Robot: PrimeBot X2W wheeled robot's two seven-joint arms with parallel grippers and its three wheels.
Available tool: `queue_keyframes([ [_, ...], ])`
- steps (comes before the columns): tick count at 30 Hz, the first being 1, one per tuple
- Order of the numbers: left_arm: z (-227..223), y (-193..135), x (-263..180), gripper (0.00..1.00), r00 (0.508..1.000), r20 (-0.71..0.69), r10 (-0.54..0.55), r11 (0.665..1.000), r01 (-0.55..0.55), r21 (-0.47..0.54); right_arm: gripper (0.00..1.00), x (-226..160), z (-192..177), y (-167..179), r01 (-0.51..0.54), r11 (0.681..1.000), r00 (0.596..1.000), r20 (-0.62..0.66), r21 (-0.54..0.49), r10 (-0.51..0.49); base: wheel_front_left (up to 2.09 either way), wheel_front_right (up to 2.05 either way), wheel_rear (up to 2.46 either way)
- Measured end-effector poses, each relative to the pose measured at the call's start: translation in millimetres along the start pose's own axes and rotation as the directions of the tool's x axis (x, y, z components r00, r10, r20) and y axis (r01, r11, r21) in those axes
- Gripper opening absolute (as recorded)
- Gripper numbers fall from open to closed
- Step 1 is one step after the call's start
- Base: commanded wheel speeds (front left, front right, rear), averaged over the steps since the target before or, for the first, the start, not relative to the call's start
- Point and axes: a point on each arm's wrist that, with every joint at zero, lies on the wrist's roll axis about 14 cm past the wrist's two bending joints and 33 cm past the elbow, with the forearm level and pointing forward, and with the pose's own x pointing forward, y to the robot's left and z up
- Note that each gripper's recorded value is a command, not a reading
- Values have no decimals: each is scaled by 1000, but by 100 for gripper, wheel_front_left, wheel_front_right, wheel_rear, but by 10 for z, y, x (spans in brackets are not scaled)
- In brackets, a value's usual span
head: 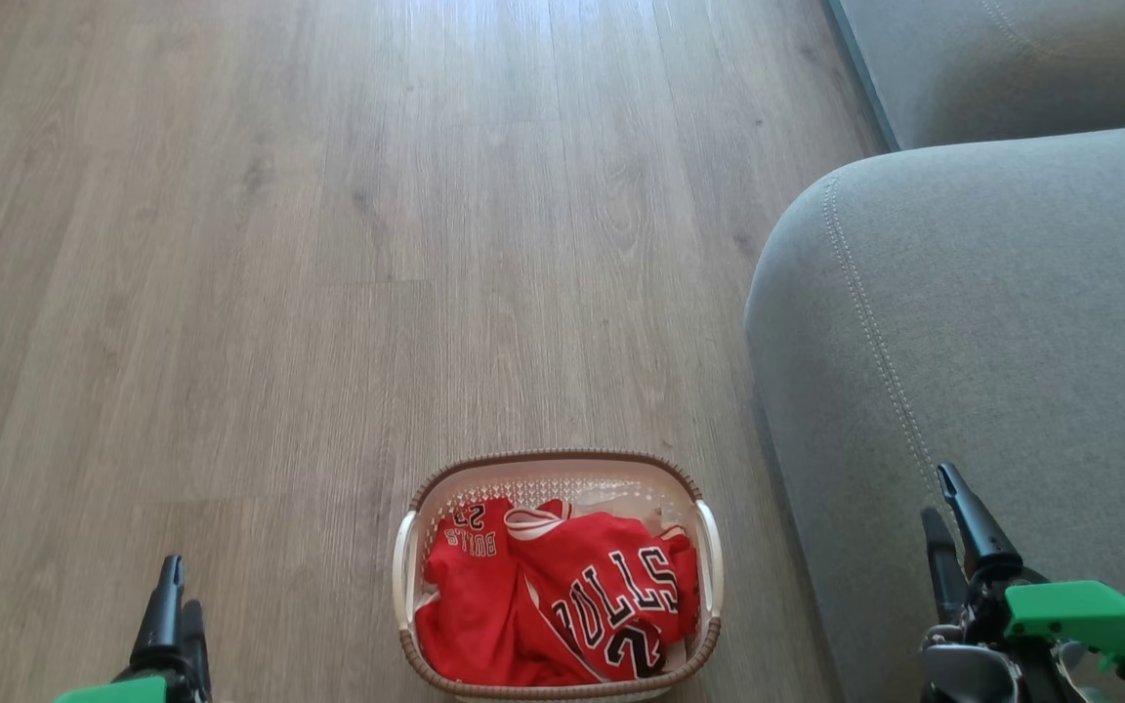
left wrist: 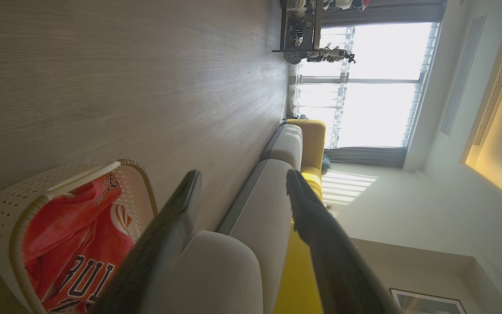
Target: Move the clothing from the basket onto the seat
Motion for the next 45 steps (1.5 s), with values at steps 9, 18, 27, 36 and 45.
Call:
queue_keyframes([
  [9, -6, -72, 0, 100, 1000, 11, -21, 998, 20, 52, 100, 13, -31, 94, -39, 998, 999, 0, -46, 39, 0, 0, 0],
  [18, 0, -170, -4, 100, 998, 26, -50, 990, 46, 133, 100, 22, -38, 205, -84, 990, 996, 2, -111, 85, 0, 0, 0],
  [27, -15, -284, -11, 100, 996, 35, -79, 963, 67, 261, 100, 27, -49, 354, -143, 967, 989, -1, -211, 146, 0, 0, 0],
  [36, -52, -386, -22, 100, 993, 35, -112, 904, 87, 419, 100, 21, -103, 528, -210, 917, 976, -18, -339, 217, 0, 0, 0],
  [45, -106, -421, -33, 100, 991, 36, -128, 826, 87, 557, 100, 7, -137, 632, -250, 850, 964, -37, -464, 263, 0, 0, 0],
])
